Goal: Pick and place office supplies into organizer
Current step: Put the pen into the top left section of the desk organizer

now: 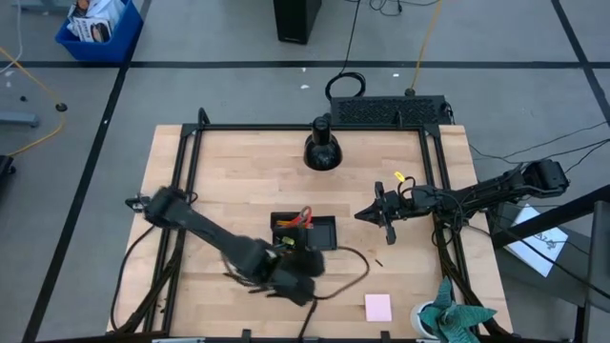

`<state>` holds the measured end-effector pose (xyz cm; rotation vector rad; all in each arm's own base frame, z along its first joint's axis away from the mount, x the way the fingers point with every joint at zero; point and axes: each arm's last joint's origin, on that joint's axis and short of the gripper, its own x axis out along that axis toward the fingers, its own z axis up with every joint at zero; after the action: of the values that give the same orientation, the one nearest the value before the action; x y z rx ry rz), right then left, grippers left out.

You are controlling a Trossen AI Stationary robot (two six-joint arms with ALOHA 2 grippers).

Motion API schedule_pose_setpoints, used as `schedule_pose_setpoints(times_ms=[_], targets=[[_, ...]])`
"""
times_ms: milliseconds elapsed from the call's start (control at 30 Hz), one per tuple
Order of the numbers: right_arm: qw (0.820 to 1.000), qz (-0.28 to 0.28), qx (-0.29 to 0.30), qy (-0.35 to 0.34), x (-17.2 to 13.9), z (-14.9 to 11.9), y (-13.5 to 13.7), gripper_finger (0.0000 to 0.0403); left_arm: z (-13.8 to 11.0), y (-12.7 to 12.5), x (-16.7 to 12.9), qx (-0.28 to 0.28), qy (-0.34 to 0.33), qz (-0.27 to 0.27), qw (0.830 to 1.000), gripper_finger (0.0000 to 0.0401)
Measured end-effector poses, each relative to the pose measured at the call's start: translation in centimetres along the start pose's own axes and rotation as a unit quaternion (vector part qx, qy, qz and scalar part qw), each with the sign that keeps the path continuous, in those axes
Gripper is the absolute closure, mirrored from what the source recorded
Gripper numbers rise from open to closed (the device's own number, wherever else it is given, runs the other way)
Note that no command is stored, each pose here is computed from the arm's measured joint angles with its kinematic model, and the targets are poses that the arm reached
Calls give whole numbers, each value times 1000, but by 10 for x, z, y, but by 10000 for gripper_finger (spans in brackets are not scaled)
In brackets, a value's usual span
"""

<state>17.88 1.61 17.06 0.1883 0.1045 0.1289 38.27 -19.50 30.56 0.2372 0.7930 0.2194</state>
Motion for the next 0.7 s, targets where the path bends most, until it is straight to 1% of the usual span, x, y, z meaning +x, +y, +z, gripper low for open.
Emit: schedule_pose_setpoints(times_ms=[67,200,267,333,400,500,600,700], targets=[[1000,0,0,0,0,0,0,403,4,16,-20,-2,-24,16,1000,398],[1000,1,0,0,0,0,0,403,-1,44,-52,-5,-78,52,996,398],[1000,1,0,-1,0,0,0,403,-7,56,-58,-11,-105,54,993,398],[1000,1,0,-1,0,0,0,403,-14,67,-60,-28,-144,53,988,397],[1000,1,0,-4,0,1,0,403,-26,74,-54,-39,-182,46,981,397],[1000,1,-1,-5,0,1,0,403,-46,79,-34,-54,-242,6,969,398],[1000,2,-1,-5,0,1,0,403,-69,83,-11,-70,-267,-9,961,397],[1000,2,-2,-5,0,1,0,403,-88,86,6,-82,-269,-12,960,398]])
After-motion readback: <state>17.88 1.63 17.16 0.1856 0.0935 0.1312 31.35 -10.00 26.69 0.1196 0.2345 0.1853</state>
